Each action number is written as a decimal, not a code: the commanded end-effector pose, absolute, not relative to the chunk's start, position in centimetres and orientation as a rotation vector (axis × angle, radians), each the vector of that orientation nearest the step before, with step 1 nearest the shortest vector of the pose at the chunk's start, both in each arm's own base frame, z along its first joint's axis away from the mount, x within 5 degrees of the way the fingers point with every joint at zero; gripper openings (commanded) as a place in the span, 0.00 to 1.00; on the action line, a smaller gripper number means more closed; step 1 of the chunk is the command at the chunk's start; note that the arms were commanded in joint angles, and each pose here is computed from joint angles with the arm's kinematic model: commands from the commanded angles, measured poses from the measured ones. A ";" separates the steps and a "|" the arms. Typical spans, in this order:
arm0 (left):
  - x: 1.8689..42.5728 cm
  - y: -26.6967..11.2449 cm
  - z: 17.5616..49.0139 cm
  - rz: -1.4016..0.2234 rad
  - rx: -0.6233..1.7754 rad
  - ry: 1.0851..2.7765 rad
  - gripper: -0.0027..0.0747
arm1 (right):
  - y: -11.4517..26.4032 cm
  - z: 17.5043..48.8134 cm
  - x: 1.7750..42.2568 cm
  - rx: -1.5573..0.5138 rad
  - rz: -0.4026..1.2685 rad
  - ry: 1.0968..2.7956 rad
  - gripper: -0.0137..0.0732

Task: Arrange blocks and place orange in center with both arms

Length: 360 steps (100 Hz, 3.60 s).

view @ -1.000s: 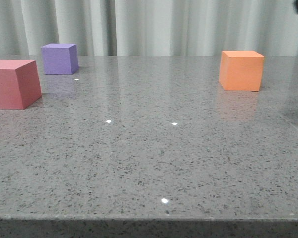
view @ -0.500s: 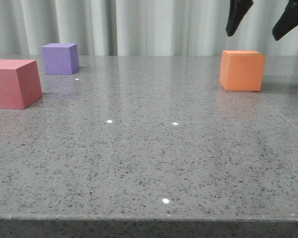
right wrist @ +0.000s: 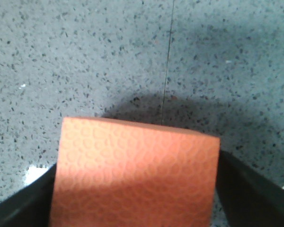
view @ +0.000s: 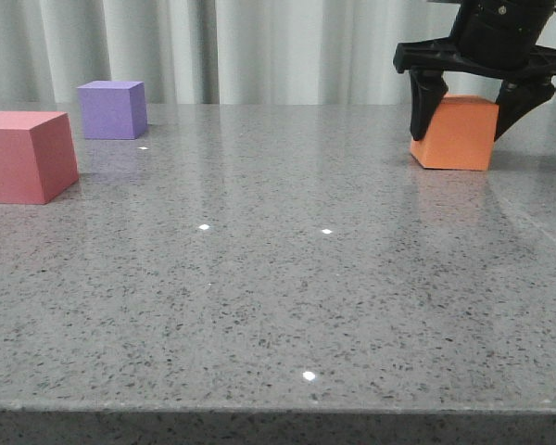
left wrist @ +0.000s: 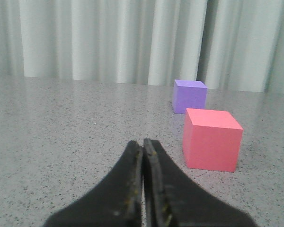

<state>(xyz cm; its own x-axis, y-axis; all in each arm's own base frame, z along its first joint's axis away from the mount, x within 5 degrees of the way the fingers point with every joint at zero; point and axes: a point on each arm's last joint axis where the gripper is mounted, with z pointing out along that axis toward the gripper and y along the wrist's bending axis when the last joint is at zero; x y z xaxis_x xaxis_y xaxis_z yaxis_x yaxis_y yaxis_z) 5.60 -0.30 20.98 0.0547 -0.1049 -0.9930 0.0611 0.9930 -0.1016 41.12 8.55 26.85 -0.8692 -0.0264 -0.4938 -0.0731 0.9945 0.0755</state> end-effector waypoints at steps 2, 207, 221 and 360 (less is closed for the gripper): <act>5.5 -0.4 20.5 -0.135 -0.031 1.439 0.01 | 8.5 30.6 40.7 -0.066 0.149 2.503 0.72; 5.5 -0.4 20.5 -0.135 -0.031 1.439 0.01 | 28.5 34.8 40.7 -0.119 0.365 2.368 0.92; 5.5 -0.4 20.5 -0.135 -0.031 1.439 0.01 | 26.9 37.1 40.3 -0.154 0.351 2.321 0.92; 5.5 -0.4 20.5 -0.135 -0.031 1.439 0.01 | 1.6 39.3 23.8 0.060 0.008 2.098 0.92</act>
<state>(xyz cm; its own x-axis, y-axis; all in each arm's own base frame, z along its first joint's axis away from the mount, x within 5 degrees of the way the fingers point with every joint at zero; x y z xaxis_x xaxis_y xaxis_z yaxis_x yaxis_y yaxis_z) 5.60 -0.30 20.98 0.0547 -0.1049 -0.9930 0.0611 0.9930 -0.1016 26.67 2.54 37.57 -0.6497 0.0346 -0.7594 0.0424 0.9991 0.0093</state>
